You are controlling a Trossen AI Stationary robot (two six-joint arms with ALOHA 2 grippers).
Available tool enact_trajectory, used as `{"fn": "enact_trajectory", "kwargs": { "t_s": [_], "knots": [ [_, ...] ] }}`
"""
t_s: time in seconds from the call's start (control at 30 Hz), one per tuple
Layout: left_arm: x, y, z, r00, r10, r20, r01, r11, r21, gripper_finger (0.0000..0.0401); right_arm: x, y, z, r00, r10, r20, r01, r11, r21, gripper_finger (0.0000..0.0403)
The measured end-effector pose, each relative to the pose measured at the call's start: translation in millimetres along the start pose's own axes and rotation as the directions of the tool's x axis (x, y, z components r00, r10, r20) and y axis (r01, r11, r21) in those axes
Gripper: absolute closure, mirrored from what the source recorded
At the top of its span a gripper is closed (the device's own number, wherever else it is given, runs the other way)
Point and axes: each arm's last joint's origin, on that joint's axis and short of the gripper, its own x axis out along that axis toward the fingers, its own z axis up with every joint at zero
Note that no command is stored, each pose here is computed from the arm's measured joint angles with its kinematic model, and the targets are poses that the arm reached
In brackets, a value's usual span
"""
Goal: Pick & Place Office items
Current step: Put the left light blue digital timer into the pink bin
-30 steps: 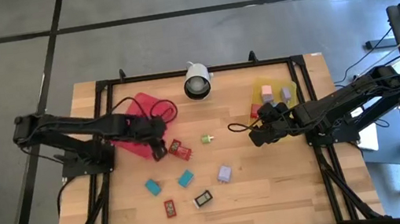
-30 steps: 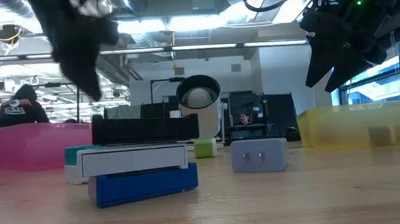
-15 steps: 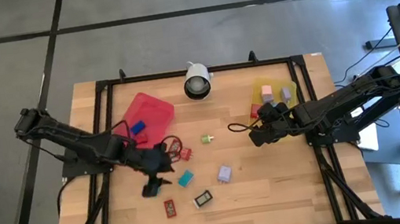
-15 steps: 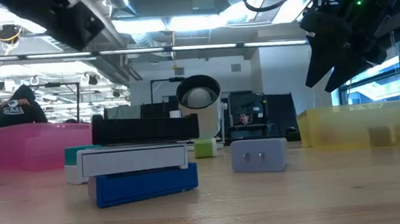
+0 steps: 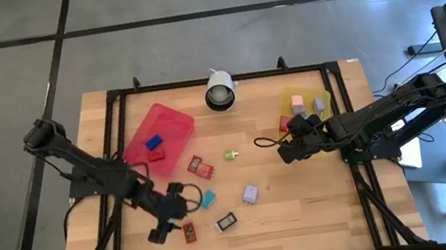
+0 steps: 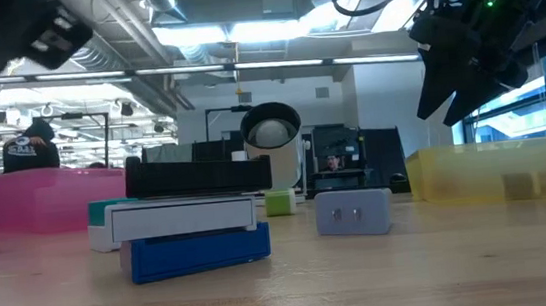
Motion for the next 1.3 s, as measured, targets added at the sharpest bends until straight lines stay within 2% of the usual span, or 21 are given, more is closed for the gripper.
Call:
{"fn": "enact_trajectory", "kwargs": {
  "t_s": [0.17, 0.3, 0.5, 0.63, 0.83, 1.3],
  "knots": [
    [20, -9, -10, 0.994, 0.013, -0.105, -0.005, 0.997, 0.071, 0.0205, 0, 0, 0, 1.0, 0.0, 0.0, 0.0, 1.0, 0.0, 0.0085],
    [33, -7, -18, 0.978, 0.099, -0.185, -0.073, 0.987, 0.142, 0.0205, 0, 0, 0, 1.0, 0.0, 0.0, 0.0, 1.0, 0.0, 0.0085],
    [51, -1, -33, 0.921, 0.186, -0.342, -0.132, 0.976, 0.175, 0.0208, 0, 0, 0, 1.0, 0.0, 0.0, 0.0, 1.0, 0.001, 0.0085],
    [62, 2, -40, 0.886, 0.238, -0.398, -0.139, 0.955, 0.262, 0.021, 0, 0, 0, 1.0, 0.002, 0.001, -0.002, 1.0, 0.002, 0.0085],
    [69, 5, -42, 0.86, 0.314, -0.401, -0.16, 0.915, 0.371, 0.021, 0, 0, 0, 1.0, 0.002, 0.001, -0.002, 1.0, 0.002, 0.0085],
    [65, 5, -43, 0.852, 0.359, -0.38, -0.203, 0.897, 0.393, 0.0212, 0, 0, 0, 1.0, 0.002, 0.001, -0.002, 1.0, 0.002, 0.0084]
  ]
}}
